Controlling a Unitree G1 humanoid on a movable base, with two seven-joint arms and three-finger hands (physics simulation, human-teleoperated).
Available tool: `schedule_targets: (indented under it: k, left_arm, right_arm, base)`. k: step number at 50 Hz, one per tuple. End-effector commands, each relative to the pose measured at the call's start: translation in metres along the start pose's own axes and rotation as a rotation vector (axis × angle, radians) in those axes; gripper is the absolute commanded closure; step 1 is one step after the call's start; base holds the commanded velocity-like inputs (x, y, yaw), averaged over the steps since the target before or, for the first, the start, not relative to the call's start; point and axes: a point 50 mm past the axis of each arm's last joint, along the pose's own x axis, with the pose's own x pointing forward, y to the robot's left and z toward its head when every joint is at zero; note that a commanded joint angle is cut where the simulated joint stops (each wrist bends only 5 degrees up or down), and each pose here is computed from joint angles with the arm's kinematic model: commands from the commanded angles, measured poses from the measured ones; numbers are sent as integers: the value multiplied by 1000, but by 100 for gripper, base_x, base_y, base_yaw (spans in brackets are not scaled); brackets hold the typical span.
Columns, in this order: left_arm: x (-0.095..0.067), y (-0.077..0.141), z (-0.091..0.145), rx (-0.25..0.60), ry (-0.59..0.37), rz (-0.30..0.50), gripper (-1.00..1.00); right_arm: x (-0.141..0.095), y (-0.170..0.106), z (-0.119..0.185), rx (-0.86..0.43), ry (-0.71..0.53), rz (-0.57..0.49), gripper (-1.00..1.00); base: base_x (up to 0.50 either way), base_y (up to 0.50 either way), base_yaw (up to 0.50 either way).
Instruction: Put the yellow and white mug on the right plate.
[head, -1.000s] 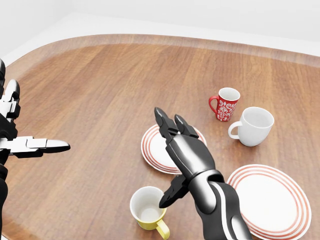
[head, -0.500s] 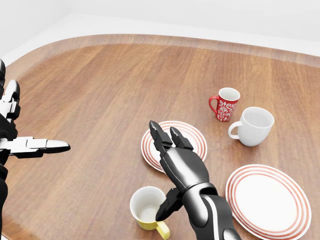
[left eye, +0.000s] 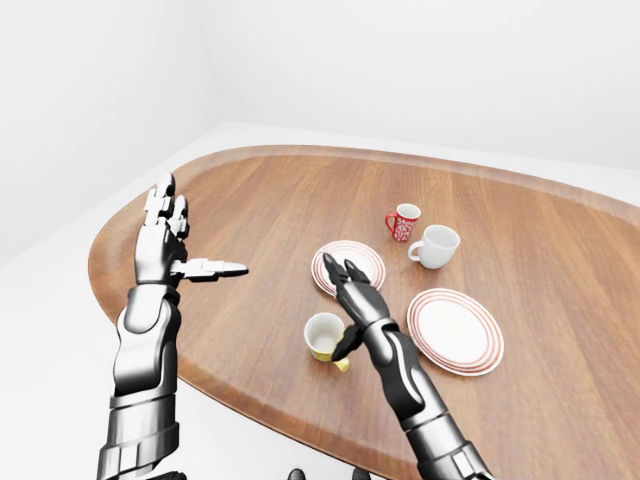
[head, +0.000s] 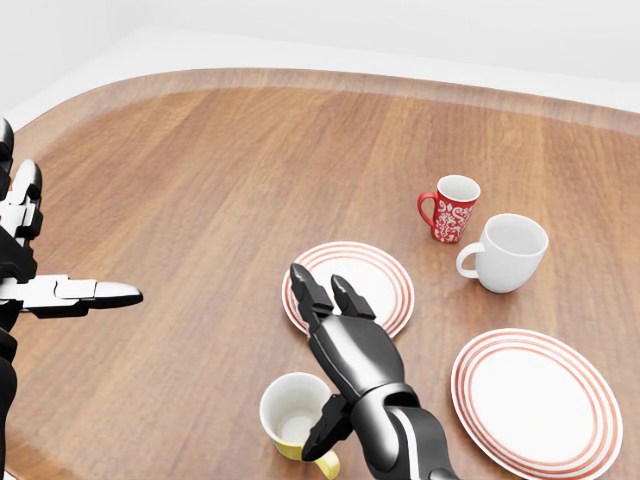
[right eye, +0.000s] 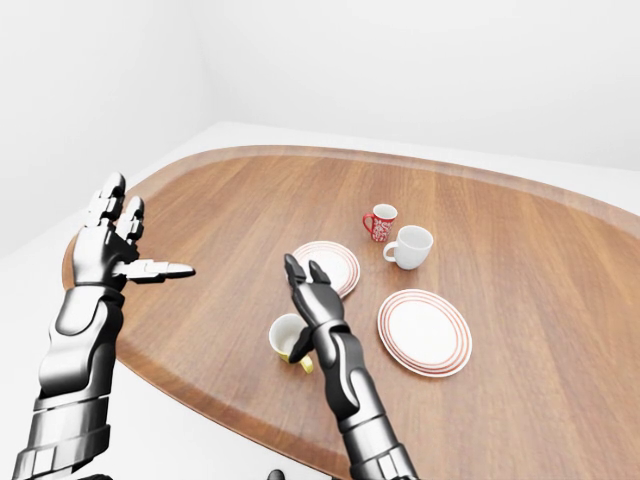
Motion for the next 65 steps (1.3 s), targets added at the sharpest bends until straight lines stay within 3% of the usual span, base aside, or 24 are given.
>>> schedule_targets:
  k: [1,29,65]
  left_arm:
    - [0,0,0,1,-2,-2,-100]
    - [-1,-1,1,3,-4,-6,-100]
    - [0,0,2,-2,-9,-3,-100]
  right_arm:
    - [1,14,-1,0,14,24,-100]
    - [15,25,-14,-57,47,24,-100]
    - [20,37,-11,8,28,42,-100]
  base:
    - [0,0,0]
    - [0,0,0]
    - [0,0,0]
